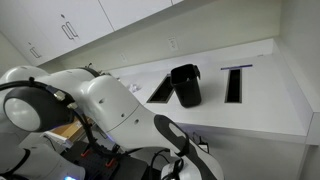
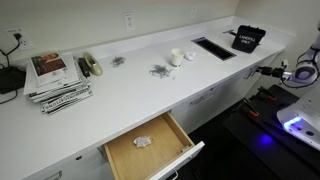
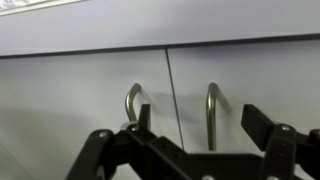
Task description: Open the right door to the cupboard on the right
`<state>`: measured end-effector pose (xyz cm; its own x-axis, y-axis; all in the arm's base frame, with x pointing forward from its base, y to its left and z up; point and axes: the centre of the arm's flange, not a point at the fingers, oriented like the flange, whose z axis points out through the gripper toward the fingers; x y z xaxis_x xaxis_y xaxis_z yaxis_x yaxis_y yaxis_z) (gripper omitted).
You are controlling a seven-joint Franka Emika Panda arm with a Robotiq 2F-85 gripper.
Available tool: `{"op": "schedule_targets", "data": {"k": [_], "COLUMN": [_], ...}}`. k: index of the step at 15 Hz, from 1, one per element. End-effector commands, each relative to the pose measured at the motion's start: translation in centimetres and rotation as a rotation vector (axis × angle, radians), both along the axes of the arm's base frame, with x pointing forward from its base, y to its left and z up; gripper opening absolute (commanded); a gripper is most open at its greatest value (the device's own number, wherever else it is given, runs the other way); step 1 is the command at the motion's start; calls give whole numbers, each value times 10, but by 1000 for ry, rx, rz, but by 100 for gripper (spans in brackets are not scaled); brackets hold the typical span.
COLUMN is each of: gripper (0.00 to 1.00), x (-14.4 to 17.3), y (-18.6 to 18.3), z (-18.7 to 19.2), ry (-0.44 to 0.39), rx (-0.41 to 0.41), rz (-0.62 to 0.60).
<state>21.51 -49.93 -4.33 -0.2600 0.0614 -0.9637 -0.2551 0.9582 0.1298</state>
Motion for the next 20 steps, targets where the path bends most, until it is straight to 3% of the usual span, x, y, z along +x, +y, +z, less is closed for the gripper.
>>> {"op": "schedule_targets", "data": {"k": [1,9,13,20], "gripper": [63,1,3,3], "x": [6,-1,-23,-108], "y": [-8,-12,-14,-47], "z": [-7,-5,-1,4], "ry": [42,46,33,65], "rx": [5,-14,-40,-94], "rz": [-11,-19,-26,-15]}}
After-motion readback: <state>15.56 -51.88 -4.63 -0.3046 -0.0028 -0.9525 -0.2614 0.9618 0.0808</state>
